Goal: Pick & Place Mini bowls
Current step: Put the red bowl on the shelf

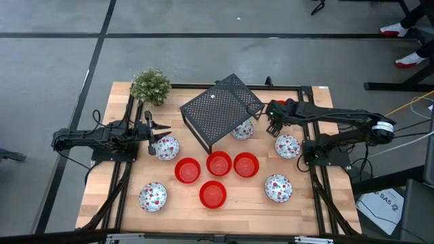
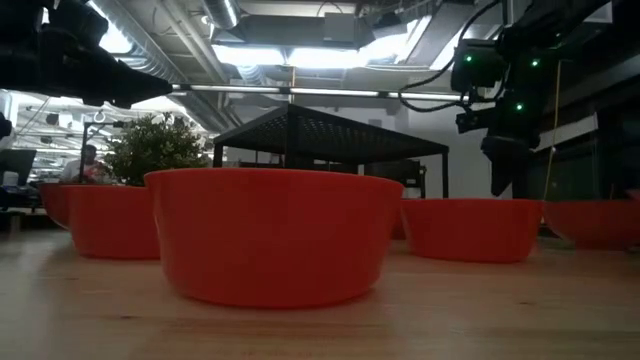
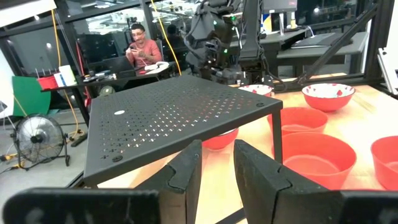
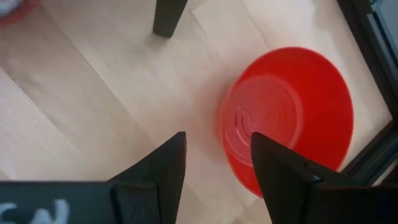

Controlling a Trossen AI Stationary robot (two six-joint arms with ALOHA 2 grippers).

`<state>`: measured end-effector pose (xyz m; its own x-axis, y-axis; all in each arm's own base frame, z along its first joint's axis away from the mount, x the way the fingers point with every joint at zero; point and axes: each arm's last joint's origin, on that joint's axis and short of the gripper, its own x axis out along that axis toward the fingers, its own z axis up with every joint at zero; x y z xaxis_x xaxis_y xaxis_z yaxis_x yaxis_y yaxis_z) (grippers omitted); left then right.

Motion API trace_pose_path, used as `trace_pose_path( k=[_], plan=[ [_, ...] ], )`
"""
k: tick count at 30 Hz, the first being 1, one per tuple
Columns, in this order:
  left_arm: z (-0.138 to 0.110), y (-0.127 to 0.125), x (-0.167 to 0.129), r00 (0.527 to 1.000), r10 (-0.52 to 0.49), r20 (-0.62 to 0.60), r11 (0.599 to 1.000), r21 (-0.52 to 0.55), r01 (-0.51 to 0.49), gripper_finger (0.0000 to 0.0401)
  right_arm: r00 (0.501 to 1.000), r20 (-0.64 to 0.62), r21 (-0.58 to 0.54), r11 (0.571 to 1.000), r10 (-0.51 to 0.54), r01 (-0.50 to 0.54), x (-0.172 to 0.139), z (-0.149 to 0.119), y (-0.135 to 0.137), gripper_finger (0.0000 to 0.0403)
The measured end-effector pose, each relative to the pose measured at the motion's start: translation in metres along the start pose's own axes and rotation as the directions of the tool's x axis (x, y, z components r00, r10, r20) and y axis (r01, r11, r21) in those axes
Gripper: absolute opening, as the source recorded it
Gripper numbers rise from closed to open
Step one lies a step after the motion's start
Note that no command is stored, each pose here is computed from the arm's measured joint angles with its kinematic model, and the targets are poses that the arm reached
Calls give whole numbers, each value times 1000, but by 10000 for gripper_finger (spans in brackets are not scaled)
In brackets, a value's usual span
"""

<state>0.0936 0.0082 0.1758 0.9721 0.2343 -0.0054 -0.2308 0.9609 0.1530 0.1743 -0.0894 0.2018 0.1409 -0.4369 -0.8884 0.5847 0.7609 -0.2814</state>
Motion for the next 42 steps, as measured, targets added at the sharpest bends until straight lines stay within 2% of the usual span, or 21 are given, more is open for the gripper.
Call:
trace_pose_path(
  k=[14, 21, 25, 33, 42],
  plan=[
    [0, 0, 0, 1000, 0, 0, 1000, 0, 0, 88, 987, -155, -38, 999, -32, 26, 34, 3, 0, 179],
    [0, 0, 0, 1000, 0, 0, 1000, 0, 0, 88, 986, -161, -47, 999, -34, 26, 41, 6, 2, 175],
    [0, 0, 0, 1000, 0, 0, 1000, 0, 0, 88, 987, -159, -41, 999, -33, 27, 41, 6, 2, 140],
    [0, 0, 0, 1000, 0, 0, 1000, 0, 0, 88, 985, -170, 81, 996, -23, 38, 40, 5, 2, 13],
    [0, 0, 0, 1000, 0, 0, 1000, 0, 0, 88, 985, -169, 180, 982, -24, 55, 32, 5, -1, 7]
  ],
)
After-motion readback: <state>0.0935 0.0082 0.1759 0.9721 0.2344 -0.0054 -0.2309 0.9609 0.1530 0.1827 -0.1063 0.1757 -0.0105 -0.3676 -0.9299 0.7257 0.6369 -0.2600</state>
